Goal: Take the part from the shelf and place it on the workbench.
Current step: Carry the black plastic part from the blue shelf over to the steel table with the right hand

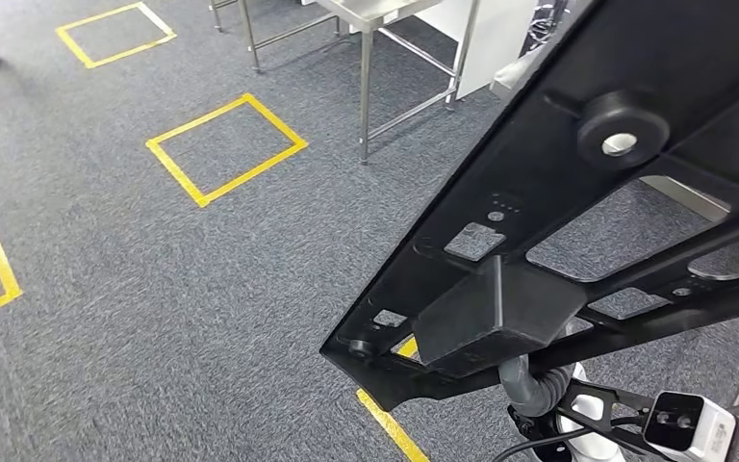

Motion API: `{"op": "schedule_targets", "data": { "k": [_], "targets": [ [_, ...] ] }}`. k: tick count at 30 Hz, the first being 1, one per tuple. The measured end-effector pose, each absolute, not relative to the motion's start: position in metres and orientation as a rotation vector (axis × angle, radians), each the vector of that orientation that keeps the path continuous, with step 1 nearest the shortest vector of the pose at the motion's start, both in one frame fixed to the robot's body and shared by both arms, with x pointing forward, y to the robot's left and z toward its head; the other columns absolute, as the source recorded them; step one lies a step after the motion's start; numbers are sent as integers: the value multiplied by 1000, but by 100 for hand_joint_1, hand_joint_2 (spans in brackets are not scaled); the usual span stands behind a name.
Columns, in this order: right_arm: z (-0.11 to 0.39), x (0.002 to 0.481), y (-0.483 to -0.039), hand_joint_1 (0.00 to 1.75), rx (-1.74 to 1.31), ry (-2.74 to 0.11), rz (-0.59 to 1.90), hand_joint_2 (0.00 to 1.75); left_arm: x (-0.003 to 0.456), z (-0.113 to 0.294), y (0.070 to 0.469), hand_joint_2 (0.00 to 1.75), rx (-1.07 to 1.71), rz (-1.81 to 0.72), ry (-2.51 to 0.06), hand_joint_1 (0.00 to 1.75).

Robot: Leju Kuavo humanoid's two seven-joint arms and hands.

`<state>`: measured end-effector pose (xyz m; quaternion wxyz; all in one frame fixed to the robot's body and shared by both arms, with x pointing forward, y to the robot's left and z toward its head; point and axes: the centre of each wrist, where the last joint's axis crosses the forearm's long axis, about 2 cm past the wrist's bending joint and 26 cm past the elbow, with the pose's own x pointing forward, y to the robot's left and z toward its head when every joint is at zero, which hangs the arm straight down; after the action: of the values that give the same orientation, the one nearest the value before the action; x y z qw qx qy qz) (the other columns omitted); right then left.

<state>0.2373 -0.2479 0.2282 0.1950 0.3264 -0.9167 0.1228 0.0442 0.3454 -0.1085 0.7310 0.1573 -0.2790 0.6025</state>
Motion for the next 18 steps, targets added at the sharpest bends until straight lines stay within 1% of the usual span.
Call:
{"op": "schedule_targets", "data": {
  "k": [7, 18],
  "targets": [
    [227, 235, -256, 175, 920, -2571, 320, 175, 47, -108, 344, 175, 340, 1328, -619, 0],
    [226, 233, -256, 175, 905, -2578, 296, 175, 45, -109, 343, 175, 341, 1325, -618, 0]
  ]
}}
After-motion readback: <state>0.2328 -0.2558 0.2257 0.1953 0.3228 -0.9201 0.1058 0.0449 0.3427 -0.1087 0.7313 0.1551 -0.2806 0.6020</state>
